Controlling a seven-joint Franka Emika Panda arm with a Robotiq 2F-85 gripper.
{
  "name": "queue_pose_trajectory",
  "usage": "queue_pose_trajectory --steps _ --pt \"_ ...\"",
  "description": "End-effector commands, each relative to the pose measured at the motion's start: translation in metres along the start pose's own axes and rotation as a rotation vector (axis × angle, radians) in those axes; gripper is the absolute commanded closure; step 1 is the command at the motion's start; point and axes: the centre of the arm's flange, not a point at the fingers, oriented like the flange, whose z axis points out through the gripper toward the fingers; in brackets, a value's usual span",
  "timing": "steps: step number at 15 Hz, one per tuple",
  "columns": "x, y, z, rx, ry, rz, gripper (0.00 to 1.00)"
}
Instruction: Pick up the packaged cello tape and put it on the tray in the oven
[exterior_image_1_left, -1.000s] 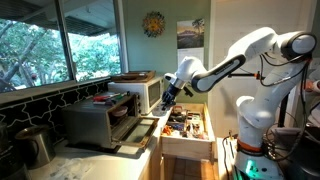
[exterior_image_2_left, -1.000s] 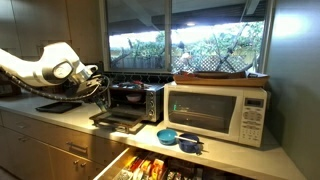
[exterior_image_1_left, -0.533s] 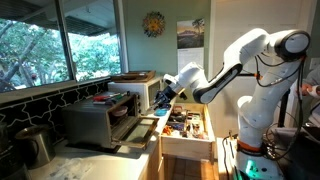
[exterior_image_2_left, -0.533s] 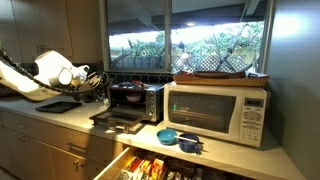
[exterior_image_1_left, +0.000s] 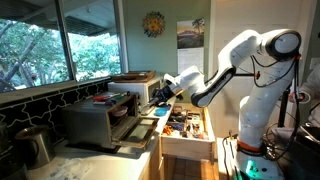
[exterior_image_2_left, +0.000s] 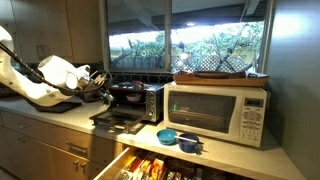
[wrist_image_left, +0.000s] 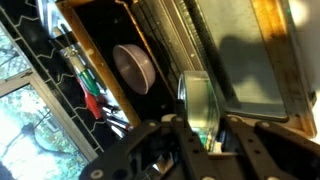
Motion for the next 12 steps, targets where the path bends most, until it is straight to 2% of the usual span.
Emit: queue_pose_trajectory --steps 1,4,9,12 --pt "0.008 -0.009 0.017 -0.135 0.043 -0.071 0.93" --pt "0.007 -0.01 0.02 -0.192 0.06 -0.123 0.93" --pt "0.008 -0.026 0.038 -0.176 0.042 -0.216 0.93" --pt "0.01 -0.031 0.047 -0.224 0.034 -0.29 0.93"
